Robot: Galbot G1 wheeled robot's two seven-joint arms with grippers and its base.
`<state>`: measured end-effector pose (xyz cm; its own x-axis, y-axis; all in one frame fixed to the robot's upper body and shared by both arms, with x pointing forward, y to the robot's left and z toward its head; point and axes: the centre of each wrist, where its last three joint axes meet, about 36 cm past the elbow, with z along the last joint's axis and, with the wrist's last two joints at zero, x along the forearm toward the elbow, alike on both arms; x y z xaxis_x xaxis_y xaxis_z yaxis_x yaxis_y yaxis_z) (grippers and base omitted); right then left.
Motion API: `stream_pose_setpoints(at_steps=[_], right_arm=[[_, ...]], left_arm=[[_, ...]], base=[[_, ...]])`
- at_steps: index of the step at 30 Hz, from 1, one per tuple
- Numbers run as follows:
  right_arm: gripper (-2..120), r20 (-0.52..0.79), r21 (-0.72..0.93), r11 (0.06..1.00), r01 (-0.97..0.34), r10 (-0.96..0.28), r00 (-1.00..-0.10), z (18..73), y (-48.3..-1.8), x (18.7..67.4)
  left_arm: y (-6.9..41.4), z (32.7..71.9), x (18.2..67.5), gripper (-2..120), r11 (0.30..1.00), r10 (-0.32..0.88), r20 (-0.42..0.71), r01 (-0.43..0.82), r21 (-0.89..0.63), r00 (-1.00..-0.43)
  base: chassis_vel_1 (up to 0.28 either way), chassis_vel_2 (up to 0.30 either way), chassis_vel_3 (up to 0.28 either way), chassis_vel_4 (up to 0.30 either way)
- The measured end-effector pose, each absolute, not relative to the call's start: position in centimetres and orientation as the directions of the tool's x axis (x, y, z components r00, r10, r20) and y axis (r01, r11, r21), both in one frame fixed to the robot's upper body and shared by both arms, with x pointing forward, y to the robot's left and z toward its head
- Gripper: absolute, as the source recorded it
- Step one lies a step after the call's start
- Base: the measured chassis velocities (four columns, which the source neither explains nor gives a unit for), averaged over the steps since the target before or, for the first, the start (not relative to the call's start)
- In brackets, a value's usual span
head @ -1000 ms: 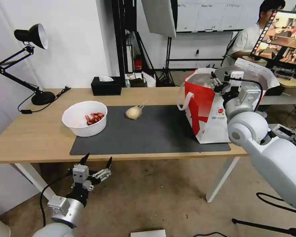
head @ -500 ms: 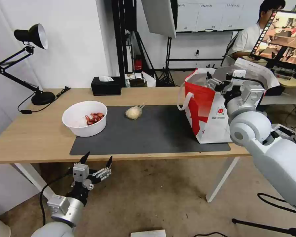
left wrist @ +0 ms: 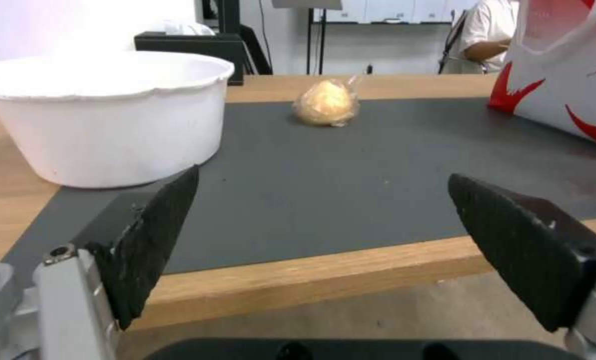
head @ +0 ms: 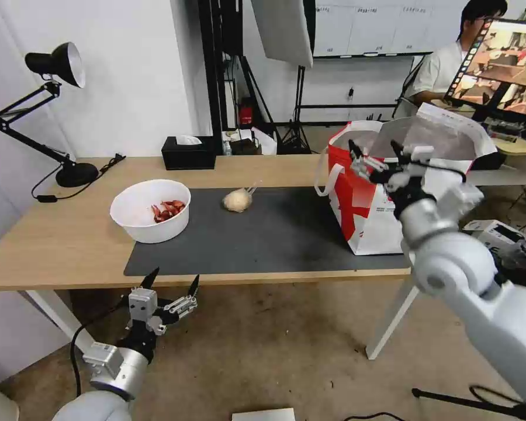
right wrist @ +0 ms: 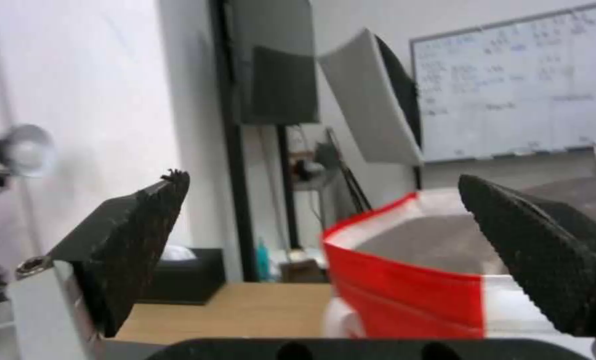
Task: Pick up the trash from the table and place it into the takeout bag.
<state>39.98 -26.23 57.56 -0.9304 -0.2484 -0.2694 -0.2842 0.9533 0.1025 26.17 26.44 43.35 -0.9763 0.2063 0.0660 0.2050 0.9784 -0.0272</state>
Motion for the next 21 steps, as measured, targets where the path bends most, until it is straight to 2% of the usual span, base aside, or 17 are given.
stream_pose_setpoints(at_steps=[5, 10, 21], right_arm=[[100, -0.240, 0.087, 0.949, -0.303, -0.275, -0.931, 56.1, -25.8, 36.5], [100, -0.205, 0.088, 0.950, -0.299, -0.277, -0.939, 54.3, -25.4, 35.1], [100, -0.150, 0.085, 0.962, -0.261, -0.247, -0.957, 46.8, -24.6, 29.0]], left_arm=[[26.1, 43.4, 26.2, 100, 0.978, 0.206, 0.059, 0.204, -0.036, -0.977], [26.0, 43.4, 25.9, 100, 0.980, 0.199, 0.058, 0.197, -0.039, -0.978], [25.9, 43.3, 25.7, 100, 0.980, 0.196, 0.055, 0.194, -0.040, -0.979]], base=[[0.000, 0.000, 0.000, 0.000], [0.000, 0.000, 0.000, 0.000], [0.000, 0.000, 0.000, 0.000]])
